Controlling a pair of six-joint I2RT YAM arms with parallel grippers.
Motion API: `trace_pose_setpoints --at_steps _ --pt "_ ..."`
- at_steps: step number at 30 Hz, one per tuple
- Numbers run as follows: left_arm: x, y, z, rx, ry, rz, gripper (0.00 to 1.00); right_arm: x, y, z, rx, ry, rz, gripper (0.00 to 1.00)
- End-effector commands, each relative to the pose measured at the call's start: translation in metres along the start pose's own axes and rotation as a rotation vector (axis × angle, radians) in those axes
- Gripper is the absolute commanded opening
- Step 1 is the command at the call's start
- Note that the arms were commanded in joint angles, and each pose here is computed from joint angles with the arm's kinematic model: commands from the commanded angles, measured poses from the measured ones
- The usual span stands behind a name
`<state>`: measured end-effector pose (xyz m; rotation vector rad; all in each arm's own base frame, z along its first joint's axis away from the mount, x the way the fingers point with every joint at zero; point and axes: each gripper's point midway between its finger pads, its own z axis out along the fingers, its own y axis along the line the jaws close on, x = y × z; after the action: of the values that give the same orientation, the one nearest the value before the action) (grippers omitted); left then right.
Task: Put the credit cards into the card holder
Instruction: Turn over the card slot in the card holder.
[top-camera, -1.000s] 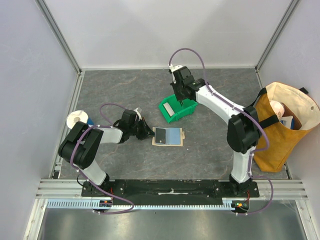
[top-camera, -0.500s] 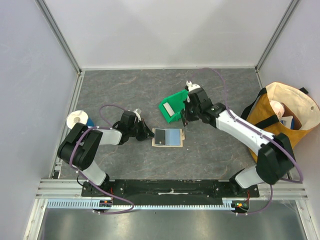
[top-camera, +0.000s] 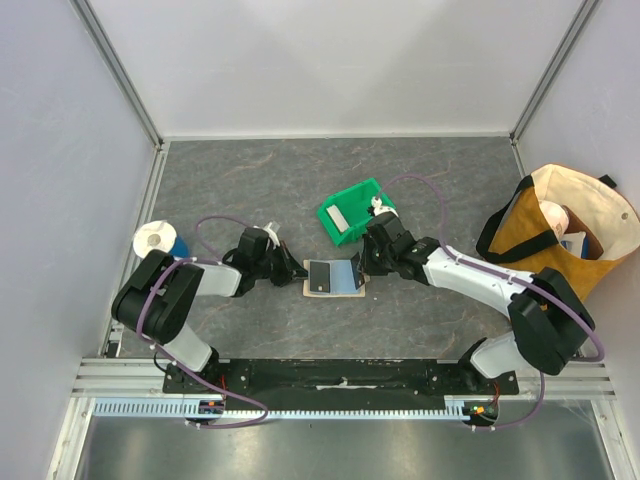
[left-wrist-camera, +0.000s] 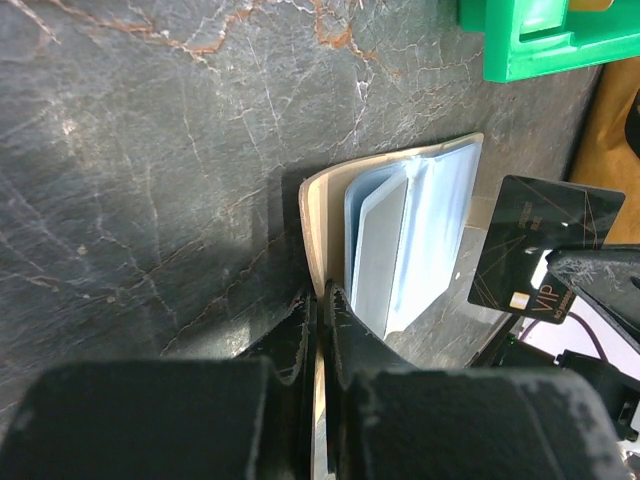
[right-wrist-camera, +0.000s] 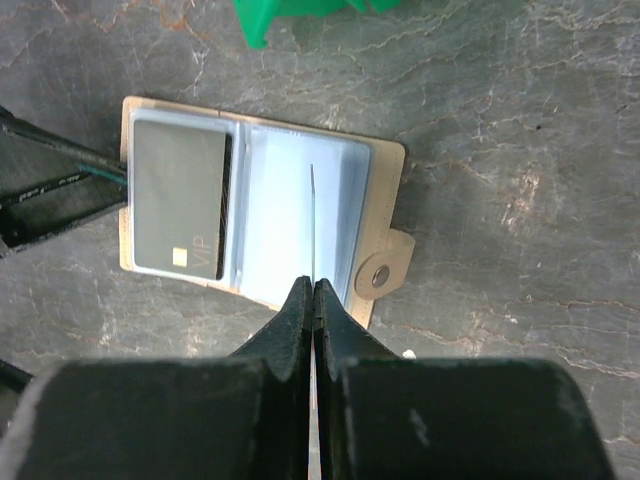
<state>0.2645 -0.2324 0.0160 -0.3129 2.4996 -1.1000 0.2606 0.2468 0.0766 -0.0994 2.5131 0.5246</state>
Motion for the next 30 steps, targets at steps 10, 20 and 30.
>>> trace_pose_setpoints --at_steps 10,20,30 --pt "0.023 0.027 -0.005 -0.084 0.050 -0.062 0.02 -0.007 -0.014 0.011 0.114 -0.084 0.004 0.00" --pt "0.024 0.028 -0.005 -0.087 0.048 -0.065 0.02 0.017 -0.013 0.027 0.131 0.013 -0.040 0.00" --pt "0.025 0.030 -0.004 -0.088 0.053 -0.069 0.02 0.026 0.022 0.047 0.016 0.074 -0.050 0.00"
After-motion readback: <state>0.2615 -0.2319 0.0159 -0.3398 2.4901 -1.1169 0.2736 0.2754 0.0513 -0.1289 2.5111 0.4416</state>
